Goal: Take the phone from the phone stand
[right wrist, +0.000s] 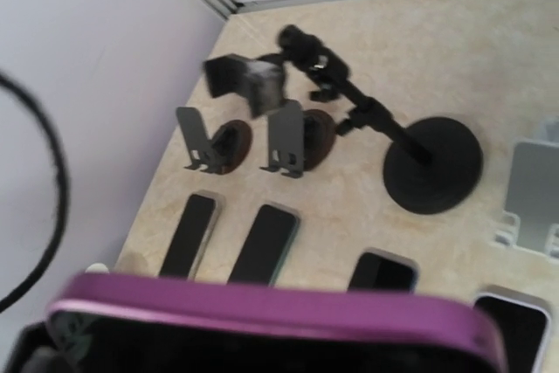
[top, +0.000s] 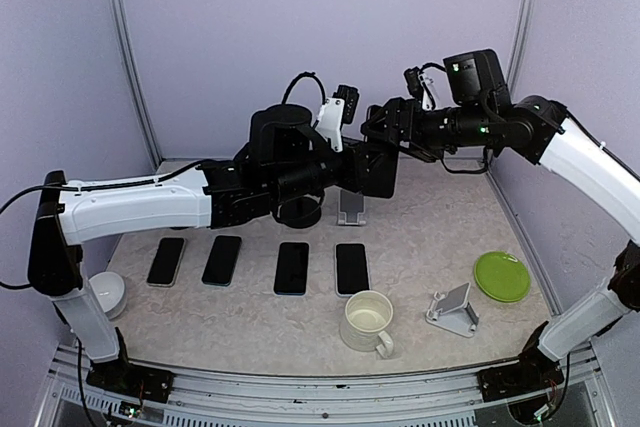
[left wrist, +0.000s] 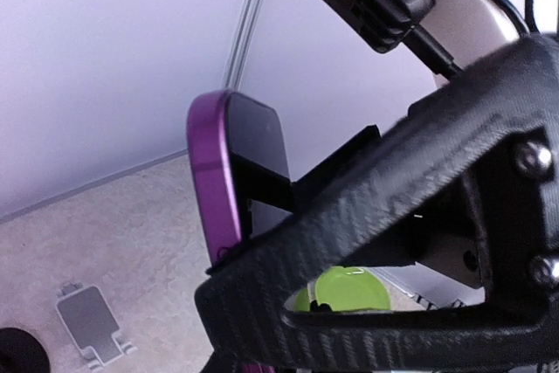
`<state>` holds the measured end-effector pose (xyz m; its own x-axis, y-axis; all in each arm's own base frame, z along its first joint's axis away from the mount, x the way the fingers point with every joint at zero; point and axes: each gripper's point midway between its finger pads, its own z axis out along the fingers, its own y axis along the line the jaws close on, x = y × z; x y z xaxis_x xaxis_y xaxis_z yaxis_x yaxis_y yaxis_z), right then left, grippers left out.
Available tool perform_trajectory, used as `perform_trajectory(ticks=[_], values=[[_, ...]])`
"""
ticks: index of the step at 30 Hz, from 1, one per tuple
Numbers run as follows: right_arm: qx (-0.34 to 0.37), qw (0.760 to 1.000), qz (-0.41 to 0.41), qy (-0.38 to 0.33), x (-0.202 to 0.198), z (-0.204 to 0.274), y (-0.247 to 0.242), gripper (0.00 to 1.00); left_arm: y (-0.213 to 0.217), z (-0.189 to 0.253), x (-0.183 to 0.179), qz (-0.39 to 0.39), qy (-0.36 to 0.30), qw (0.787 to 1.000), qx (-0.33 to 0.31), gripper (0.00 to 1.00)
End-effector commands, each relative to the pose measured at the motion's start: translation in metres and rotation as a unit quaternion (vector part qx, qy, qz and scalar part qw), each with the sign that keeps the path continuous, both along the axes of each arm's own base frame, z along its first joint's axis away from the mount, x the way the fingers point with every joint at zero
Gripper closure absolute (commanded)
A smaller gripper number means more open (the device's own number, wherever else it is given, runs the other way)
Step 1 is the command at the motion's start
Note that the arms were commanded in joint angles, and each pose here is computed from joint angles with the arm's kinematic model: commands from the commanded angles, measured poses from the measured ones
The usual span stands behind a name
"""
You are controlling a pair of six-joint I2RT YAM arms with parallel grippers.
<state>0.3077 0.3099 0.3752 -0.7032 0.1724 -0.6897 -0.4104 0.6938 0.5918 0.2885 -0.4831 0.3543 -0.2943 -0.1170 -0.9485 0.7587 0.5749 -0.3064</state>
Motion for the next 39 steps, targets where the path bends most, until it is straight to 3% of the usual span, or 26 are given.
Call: perform_trajectory(ticks=[1, 3, 4, 8, 12, 24, 39], values=[[0.013, 0.999, -0.044, 0.013, 0.014, 0.001, -0.017, 0.64, -0.002, 0.015, -0.001, 0.010, -0.046, 0.999, 0.008, 0.76], [0.019, 0.999, -0.044, 0.013, 0.017, 0.002, -0.018, 0.66, -0.003, 0.013, -0.002, 0.006, -0.046, 0.999, 0.011, 0.68], [0.022, 0.999, -0.045, 0.014, 0.018, 0.002, -0.019, 0.66, -0.003, 0.012, -0.002, 0.005, -0.046, 0.999, 0.012, 0.56], [0.020, 0.998, -0.050, 0.019, 0.025, -0.004, -0.027, 0.67, 0.001, 0.008, -0.002, 0.009, -0.041, 0.999, 0.016, 0.30], [0.008, 0.998, -0.062, 0.028, 0.035, -0.016, -0.045, 0.67, 0.012, 0.008, 0.000, 0.013, -0.034, 0.999, 0.017, 0.16], [-0.067, 0.991, -0.051, 0.107, 0.048, -0.119, -0.089, 0.67, 0.059, 0.022, 0.015, 0.051, -0.040, 0.998, 0.013, 0.11], [-0.127, 0.972, -0.001, 0.200, 0.057, -0.232, -0.081, 0.67, 0.077, 0.023, 0.022, 0.060, -0.041, 0.997, 0.013, 0.11]])
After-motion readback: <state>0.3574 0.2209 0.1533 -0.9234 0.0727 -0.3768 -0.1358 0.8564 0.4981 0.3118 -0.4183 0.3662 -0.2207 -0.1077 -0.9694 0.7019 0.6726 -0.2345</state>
